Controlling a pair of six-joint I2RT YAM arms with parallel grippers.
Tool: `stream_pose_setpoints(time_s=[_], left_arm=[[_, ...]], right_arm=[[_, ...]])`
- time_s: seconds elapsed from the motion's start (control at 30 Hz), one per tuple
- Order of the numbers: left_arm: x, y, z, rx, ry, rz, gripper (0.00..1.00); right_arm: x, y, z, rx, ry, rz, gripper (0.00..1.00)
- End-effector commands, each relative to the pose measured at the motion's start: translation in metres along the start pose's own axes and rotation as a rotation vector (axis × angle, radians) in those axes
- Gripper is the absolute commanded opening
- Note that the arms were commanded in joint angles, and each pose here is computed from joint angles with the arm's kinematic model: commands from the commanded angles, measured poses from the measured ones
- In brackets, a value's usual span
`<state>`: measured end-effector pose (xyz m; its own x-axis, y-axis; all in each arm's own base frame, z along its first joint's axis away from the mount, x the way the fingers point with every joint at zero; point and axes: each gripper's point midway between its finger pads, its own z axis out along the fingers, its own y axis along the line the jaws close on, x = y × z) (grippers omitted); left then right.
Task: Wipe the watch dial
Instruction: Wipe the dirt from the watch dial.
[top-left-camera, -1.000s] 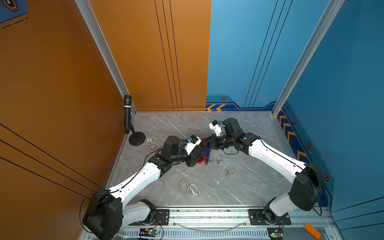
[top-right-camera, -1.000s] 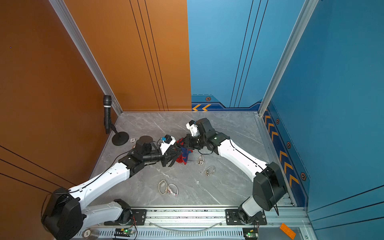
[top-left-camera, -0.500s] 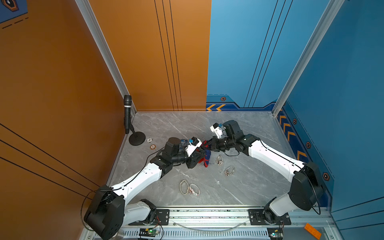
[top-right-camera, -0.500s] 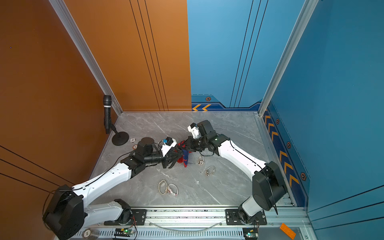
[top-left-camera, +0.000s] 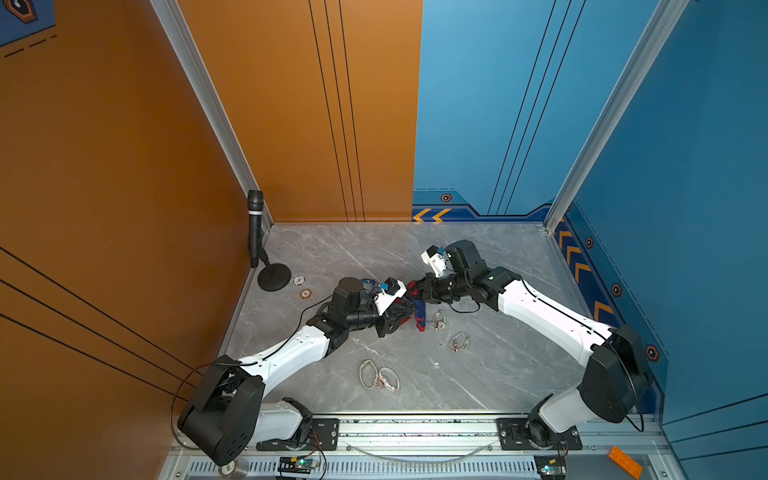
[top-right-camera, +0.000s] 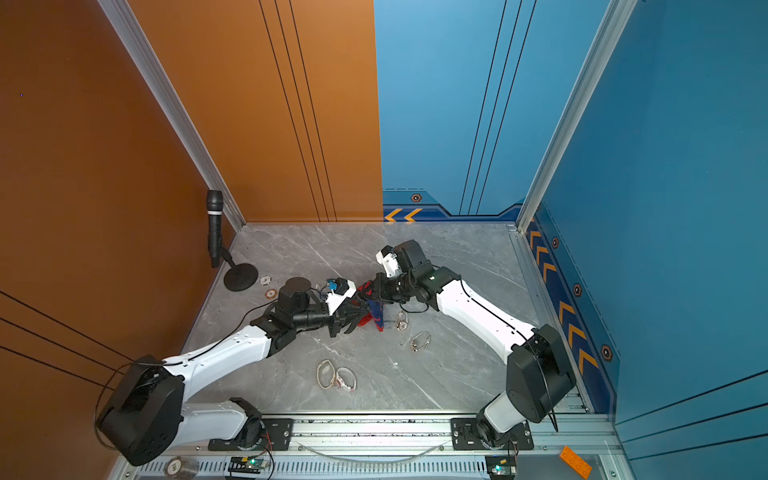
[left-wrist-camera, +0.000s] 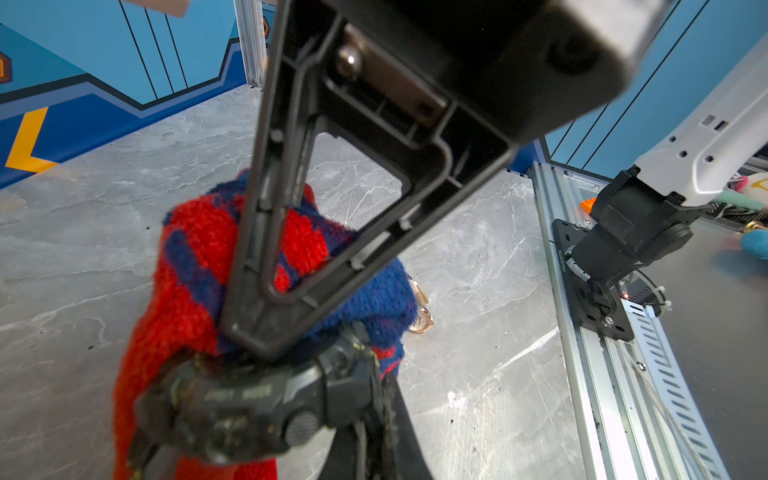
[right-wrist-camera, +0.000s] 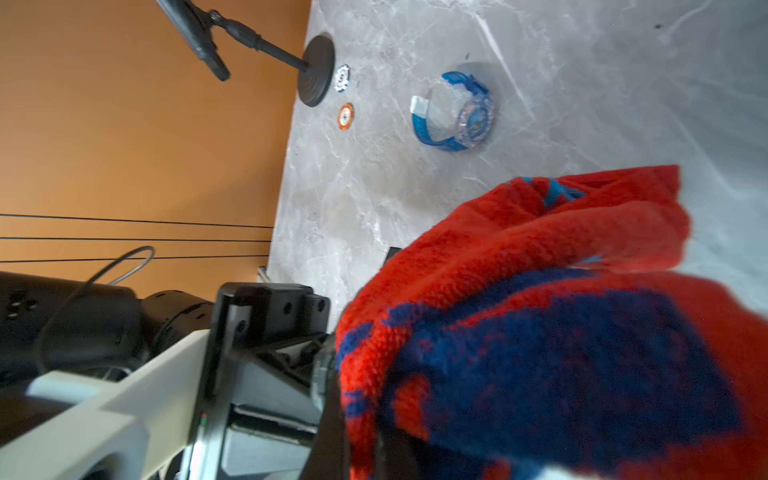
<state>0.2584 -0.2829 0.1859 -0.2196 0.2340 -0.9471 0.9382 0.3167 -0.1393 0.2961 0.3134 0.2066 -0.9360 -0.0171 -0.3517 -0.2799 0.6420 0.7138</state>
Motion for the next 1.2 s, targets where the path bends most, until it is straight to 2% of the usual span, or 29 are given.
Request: stream_pose_setpoints(time_s=[0.0, 0.43, 0.7, 0.97, 1.17], left_arm=[[-0.065, -0.015, -0.012, 0.049, -0.219, 0.24, 0.0], [-0.044, -0.017, -0.027, 0.06, -0.216, 0.239, 0.0], [-0.036, -0.013, -0.029, 0.045, -0.19, 0.235, 0.0], [-0.028, -0.002, -0.029, -0.014, -0.149, 0.226, 0.0], [-0.024, 0.003, -0.027, -0.033, -0.117, 0.205, 0.0]], right_arm=[[0.019, -0.045, 0.003, 0.18, 0.065, 0.026, 0.0], [-0.01, 0.0, -0.043, 0.093, -0.052, -0.045, 0.0], [-0.003, 0.044, -0.059, -0.058, -0.05, -0.095, 0.0], [-0.008, 0.063, -0.078, -0.078, -0.109, -0.131, 0.0], [-0.01, 0.072, -0.08, -0.102, -0.125, -0.133, 0.0]])
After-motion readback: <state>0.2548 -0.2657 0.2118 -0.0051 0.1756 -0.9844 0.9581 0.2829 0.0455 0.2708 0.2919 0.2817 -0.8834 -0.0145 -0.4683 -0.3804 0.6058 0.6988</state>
